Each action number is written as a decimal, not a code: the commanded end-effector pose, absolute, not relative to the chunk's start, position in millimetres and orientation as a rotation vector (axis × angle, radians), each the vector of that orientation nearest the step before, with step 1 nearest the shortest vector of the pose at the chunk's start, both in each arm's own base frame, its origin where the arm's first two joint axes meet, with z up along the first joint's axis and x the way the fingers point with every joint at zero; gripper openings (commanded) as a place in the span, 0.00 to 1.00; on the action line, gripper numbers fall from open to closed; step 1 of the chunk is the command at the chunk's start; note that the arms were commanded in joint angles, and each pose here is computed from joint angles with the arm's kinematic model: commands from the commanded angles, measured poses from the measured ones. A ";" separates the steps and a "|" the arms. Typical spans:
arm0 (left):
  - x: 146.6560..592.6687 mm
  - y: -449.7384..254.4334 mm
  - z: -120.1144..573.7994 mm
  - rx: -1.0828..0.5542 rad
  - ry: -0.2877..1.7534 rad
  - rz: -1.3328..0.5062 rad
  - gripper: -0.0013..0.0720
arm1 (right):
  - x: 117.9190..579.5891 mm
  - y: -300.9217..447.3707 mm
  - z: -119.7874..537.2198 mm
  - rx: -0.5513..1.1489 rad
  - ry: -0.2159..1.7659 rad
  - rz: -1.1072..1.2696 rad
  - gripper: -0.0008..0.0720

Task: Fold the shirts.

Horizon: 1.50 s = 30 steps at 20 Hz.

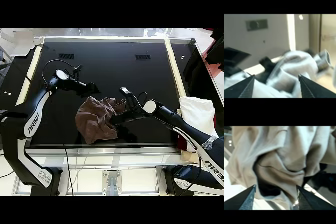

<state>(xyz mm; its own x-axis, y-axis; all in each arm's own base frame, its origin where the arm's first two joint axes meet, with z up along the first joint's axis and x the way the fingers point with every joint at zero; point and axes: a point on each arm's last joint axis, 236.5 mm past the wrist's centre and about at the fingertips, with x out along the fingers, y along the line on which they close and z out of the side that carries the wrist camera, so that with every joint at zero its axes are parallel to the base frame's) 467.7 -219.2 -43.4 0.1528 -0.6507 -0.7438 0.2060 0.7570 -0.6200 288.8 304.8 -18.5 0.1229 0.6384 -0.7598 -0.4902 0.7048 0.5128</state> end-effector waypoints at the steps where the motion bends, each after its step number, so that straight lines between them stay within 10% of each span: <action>1: 428.5 -225.7 -11.4 -0.382 1.365 -0.779 0.82 | 297.0 284.9 -29.2 0.035 1.191 0.769 0.78; 13: 365.7 -254.2 -31.4 0.240 1.435 -0.428 0.82 | 408.0 161.1 16.6 -0.085 1.034 0.437 0.78; 21: 370.6 -284.3 -47.8 0.149 1.399 -0.363 0.81 | 440.2 159.6 18.2 -0.072 0.923 0.405 0.78; 25: 370.6 -284.4 -47.8 0.138 1.401 -0.354 0.06 | 443.8 166.4 -10.2 -0.028 0.974 0.406 0.78; 30: 356.0 -273.7 -48.8 0.168 1.468 -0.334 0.04 | 438.4 196.4 -46.4 0.110 1.055 0.478 0.78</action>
<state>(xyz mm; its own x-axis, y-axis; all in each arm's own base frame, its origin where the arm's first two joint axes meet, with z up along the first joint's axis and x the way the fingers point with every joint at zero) 366.3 -281.2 -48.3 0.1091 -0.1491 -0.9828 0.3267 0.9391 -0.1062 439.8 177.1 -30.3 0.4419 0.3586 -0.8223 -0.3407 0.9150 0.2160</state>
